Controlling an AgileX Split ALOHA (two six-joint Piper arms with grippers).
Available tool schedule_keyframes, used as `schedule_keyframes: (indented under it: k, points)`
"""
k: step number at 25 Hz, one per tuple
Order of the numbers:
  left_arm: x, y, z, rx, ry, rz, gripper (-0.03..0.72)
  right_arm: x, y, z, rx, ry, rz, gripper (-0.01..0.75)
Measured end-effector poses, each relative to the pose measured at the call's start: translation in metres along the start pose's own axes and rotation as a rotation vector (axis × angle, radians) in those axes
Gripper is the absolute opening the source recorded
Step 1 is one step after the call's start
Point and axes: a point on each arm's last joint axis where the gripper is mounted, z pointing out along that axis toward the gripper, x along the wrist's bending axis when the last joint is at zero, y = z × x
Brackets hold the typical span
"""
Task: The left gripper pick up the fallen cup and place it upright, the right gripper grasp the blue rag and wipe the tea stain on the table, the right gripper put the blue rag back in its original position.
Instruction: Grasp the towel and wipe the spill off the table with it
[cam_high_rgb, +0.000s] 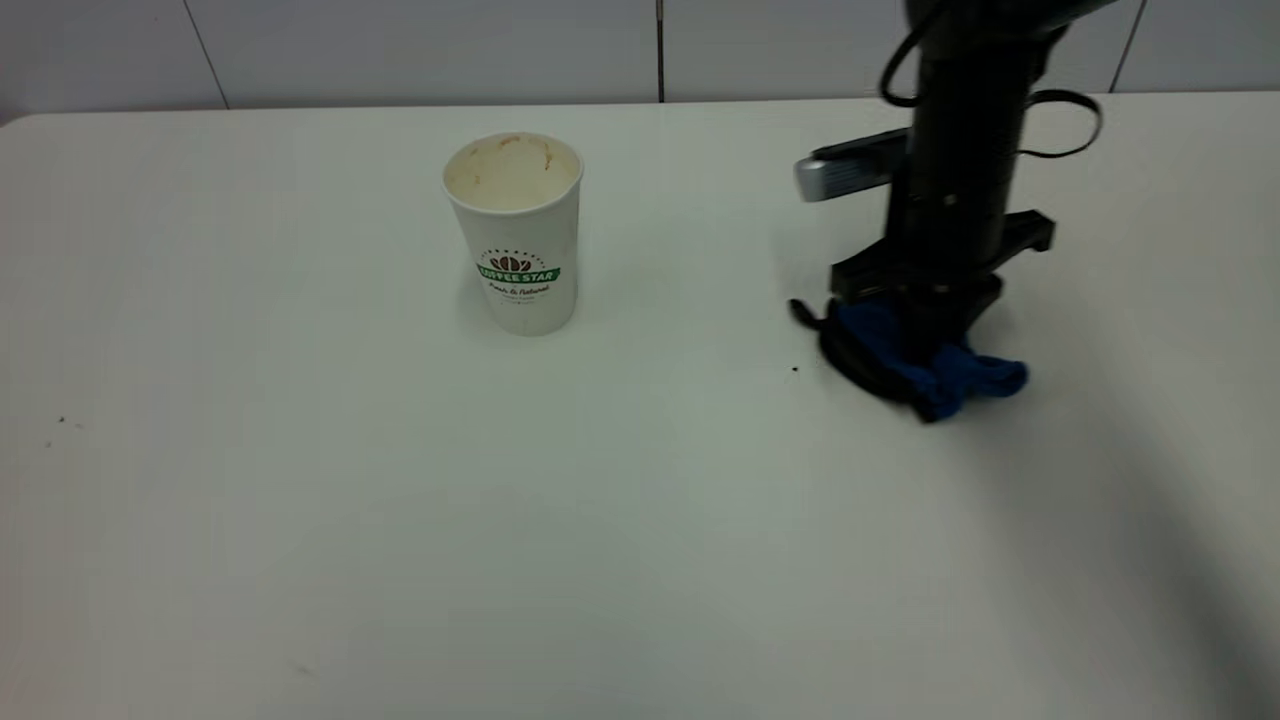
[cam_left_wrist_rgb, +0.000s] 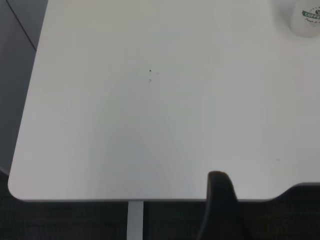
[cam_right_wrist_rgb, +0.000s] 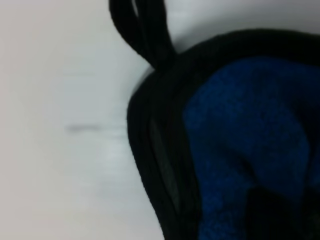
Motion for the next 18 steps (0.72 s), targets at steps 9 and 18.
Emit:
schedule_keyframes:
  k: [9,18]
  points:
    - [0.0,0.0,0.0,0.0,0.0,0.0,0.516,-0.06,-0.006,-0.004,-0.025,-0.001,0.22,0.109]
    - [0.0,0.0,0.0,0.0,0.0,0.0,0.516,-0.052,-0.01,-0.067,-0.121,0.073,0.167,0.531]
